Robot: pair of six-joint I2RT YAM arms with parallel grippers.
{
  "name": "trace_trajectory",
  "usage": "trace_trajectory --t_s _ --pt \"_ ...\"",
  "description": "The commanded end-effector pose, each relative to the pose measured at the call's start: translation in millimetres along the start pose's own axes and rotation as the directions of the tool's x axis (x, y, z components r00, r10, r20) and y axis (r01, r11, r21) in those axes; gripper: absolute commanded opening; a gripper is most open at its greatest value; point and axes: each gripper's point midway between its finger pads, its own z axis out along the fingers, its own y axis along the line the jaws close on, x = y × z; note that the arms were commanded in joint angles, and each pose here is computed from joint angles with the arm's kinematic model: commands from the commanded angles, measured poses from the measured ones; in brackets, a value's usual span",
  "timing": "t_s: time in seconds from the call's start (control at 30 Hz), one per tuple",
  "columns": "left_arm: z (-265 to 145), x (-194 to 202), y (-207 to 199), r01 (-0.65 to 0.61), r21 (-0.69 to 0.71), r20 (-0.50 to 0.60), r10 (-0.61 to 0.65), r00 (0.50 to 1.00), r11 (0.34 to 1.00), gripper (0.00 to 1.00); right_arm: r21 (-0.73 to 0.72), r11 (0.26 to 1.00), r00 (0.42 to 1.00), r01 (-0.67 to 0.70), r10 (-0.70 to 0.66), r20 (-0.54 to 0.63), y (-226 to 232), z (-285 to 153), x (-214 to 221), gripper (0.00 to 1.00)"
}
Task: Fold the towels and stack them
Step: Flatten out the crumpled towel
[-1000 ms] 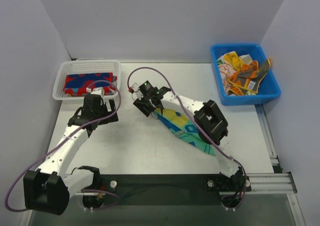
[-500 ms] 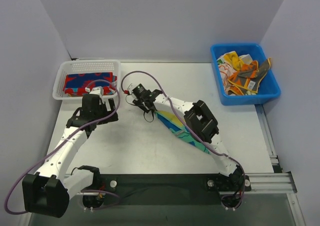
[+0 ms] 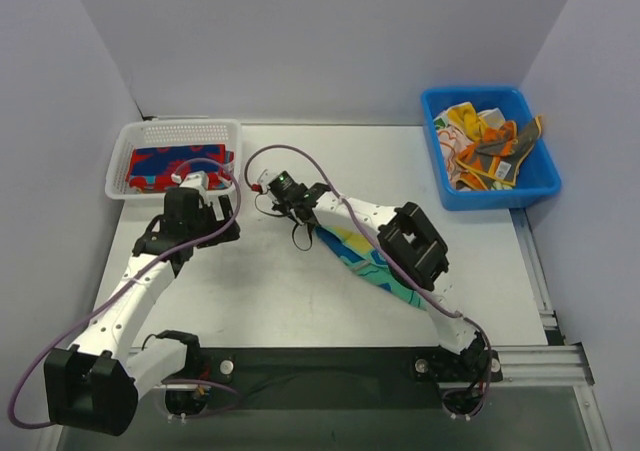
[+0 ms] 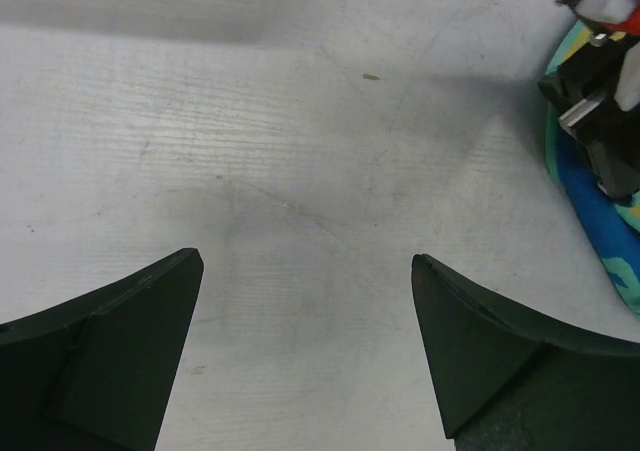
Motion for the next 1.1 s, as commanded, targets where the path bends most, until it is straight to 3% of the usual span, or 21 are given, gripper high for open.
trace_trajectory --t_s 0.0,0.13,0.27,0.33,0.5,0.67,0.77,0.9,0.97,1.0,1.07 --pt "-3.7 -19.4 -24.0 0.029 0.1 0.077 -0.037 0.996 0.995 0.98 0.022 0.992 0.977 -0.124 0.119 0.175 -49.0 -66.1 -41.1 0.0" --pt "4.6 -21.0 -43.9 0.087 0.153 0.051 -0.096 0.994 0.984 0.97 -0.105 0.958 0.923 -0.267 0.286 0.258 -77.3 -104.0 -42.1 0.0" --pt "26.0 -20.7 -72.4 0.114 0.21 -0.004 -0.116 0.993 0.971 0.97 -0.211 0.89 0.851 -0.404 0.451 0.269 -109.5 -115.9 -21.7 0.0" --pt "32.7 -29.2 -95.4 0.097 0.251 0.011 -0.103 0.995 0.963 0.97 -0.262 0.86 0.821 -0.438 0.502 0.272 -113.0 -120.5 -15.2 0.0" --pt "75.0 -17.8 -134.9 0.137 0.285 -0.089 -0.116 0.989 0.949 0.96 -0.381 0.775 0.744 -0.504 0.614 0.263 -125.4 -126.9 -2.2 0.0" --pt "108.0 -14.7 -161.1 0.151 0.341 -0.106 -0.122 0.987 0.928 0.96 -0.522 0.73 0.71 -0.441 0.64 0.294 -115.5 -152.6 -6.3 0.0" --pt "107.0 -14.7 -167.2 0.16 0.383 -0.089 -0.135 0.987 0.91 0.96 -0.593 0.725 0.704 -0.351 0.622 0.343 -104.6 -189.0 -11.1 0.0" --pt "98.8 -11.7 -160.7 0.162 0.391 -0.058 -0.152 0.987 0.906 0.96 -0.632 0.744 0.631 -0.219 0.602 0.489 -102.2 -254.8 -20.8 0.0" --pt "90.5 -14.2 -160.8 0.153 0.408 -0.039 -0.151 0.988 0.9 0.96 -0.596 0.767 0.611 -0.24 0.596 0.521 -110.0 -257.4 -16.0 0.0" --pt "90.2 -5.6 -156.2 0.155 0.403 -0.05 -0.148 0.988 0.902 0.96 -0.542 0.78 0.612 -0.314 0.602 0.513 -119.7 -245.2 -7.4 0.0" --pt "83.4 -7.6 -157.2 0.154 0.427 -0.03 -0.156 0.987 0.891 0.96 -0.527 0.733 0.595 -0.431 0.67 0.445 -133.0 -227.3 10.9 0.0"
